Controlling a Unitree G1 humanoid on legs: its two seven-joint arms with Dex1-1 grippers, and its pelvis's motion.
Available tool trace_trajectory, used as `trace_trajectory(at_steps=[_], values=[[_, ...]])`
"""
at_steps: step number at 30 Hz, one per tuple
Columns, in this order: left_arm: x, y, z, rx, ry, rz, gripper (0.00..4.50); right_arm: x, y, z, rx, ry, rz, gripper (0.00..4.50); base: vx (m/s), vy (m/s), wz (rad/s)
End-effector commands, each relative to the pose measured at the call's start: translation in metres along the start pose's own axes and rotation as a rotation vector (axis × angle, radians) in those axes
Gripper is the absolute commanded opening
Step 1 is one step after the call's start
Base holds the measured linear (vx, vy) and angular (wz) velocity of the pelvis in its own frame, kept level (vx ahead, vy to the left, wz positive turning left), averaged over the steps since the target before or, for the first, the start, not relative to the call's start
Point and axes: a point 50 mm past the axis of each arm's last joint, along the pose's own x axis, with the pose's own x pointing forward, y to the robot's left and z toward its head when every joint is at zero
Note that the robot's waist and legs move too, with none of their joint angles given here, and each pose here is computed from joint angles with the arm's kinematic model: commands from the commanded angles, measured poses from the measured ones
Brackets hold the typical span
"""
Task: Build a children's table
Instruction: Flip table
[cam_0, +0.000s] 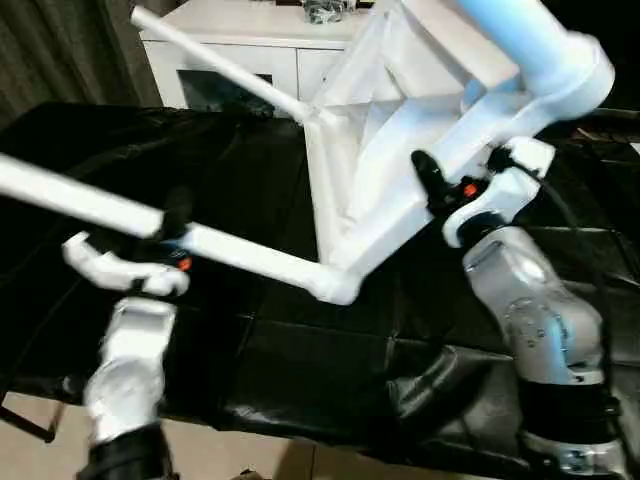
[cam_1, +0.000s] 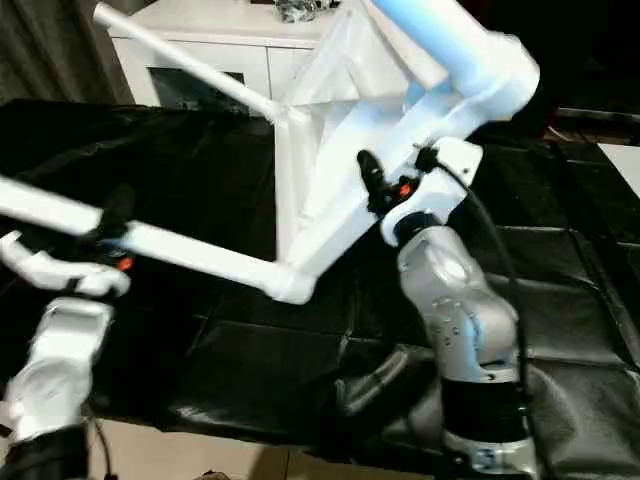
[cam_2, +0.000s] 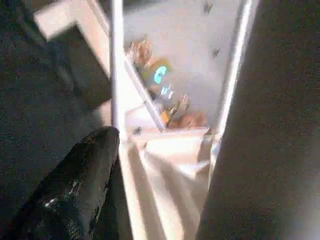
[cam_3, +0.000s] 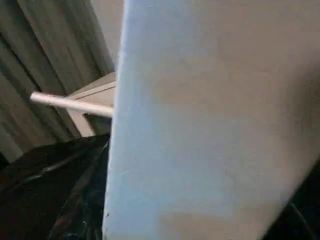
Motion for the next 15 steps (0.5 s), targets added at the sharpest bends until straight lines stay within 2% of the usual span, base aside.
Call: trace_trajectory(at_steps=[1,4,7,11,15], values=[[-0.017,0.016,0.041,0.029,-0.161,0.073,4.20,-0.010,-0.042,0.030,-0.075,-0.112,-0.179,2.13,0.000,0.000,0.00],[-0.013,0.013,0.038,0.085,-0.111,0.051,4.20,-0.010,-0.045,0.035,-0.084,-0.124,-0.184,2.01,0.000,0.000,0.00],[-0.013,0.017,0.040,0.083,-0.115,0.077,4.20,-0.010,-0.048,0.038,-0.088,-0.132,-0.188,1.97,0.000,0.000,0.00],[-0.017,0.029,0.048,0.084,-0.154,0.135,4.20,-0.012,-0.051,0.043,-0.095,-0.150,-0.200,1.94,0.000,0.000,0.00],[-0.023,0.047,0.066,0.146,-0.202,0.225,4.20,-0.014,-0.056,0.052,-0.130,-0.172,-0.218,1.92,0.000,0.000,0.00]])
